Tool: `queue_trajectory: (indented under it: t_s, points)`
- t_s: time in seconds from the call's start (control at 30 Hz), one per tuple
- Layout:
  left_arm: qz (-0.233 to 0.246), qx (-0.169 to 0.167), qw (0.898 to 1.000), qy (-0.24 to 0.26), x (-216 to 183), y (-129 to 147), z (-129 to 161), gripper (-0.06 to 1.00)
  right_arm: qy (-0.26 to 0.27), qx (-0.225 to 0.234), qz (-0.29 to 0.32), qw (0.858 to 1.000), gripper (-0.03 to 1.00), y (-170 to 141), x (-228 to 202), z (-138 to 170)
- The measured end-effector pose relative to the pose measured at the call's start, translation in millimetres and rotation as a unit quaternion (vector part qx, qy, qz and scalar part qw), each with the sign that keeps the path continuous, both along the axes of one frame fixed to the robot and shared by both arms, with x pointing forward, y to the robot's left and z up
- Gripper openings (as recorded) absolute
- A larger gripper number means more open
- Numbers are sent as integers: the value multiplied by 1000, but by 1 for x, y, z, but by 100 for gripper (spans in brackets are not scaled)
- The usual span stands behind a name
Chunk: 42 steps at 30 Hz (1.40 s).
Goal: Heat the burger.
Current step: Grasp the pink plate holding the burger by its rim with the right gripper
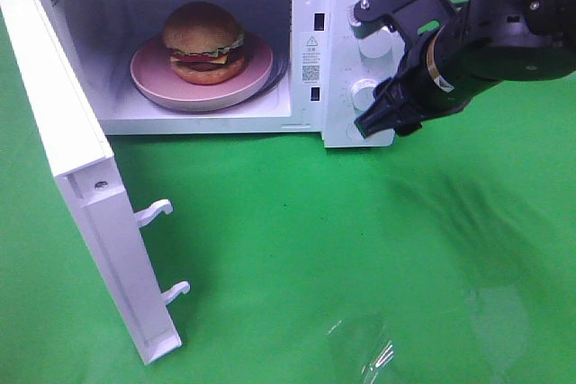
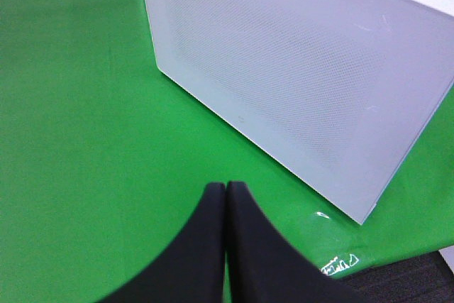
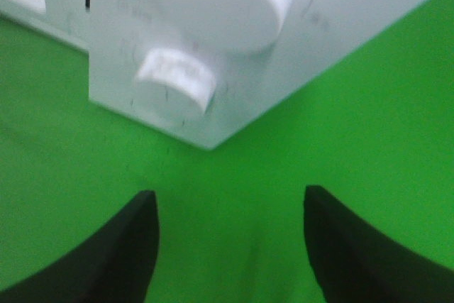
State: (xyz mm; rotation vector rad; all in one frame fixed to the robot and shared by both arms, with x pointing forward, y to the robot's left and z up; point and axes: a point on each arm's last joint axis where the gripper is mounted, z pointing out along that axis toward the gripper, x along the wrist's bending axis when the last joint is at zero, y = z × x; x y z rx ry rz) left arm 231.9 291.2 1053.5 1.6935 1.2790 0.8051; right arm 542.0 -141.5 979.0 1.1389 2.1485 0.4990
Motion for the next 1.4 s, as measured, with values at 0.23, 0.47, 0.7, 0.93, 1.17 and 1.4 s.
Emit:
queue_trajectory:
  t_s: [0.23, 0.47, 0.7, 0.93, 1.17, 1.4]
  points:
    - [0, 0, 1000, 0, 0, 0, 0, 0, 88, 66, 33, 993, 58, 14, -13, -8]
    - [0, 0, 1000, 0, 0, 0, 0, 0, 81, 115, 87, 986, 58, 28, -12, -3]
    - [0, 0, 1000, 0, 0, 0, 0, 0, 76, 112, 136, 981, 58, 44, 3, 12]
    - [0, 0, 1000, 0, 0, 0, 0, 0, 98, 78, 187, 974, 58, 57, 17, 9]
    - [0, 0, 1000, 0, 0, 0, 0, 0, 108, 54, 225, 967, 58, 73, 28, 6]
    - [0, 0, 1000, 0, 0, 0, 0, 0, 82, -18, 321, 944, 58, 124, 27, 0]
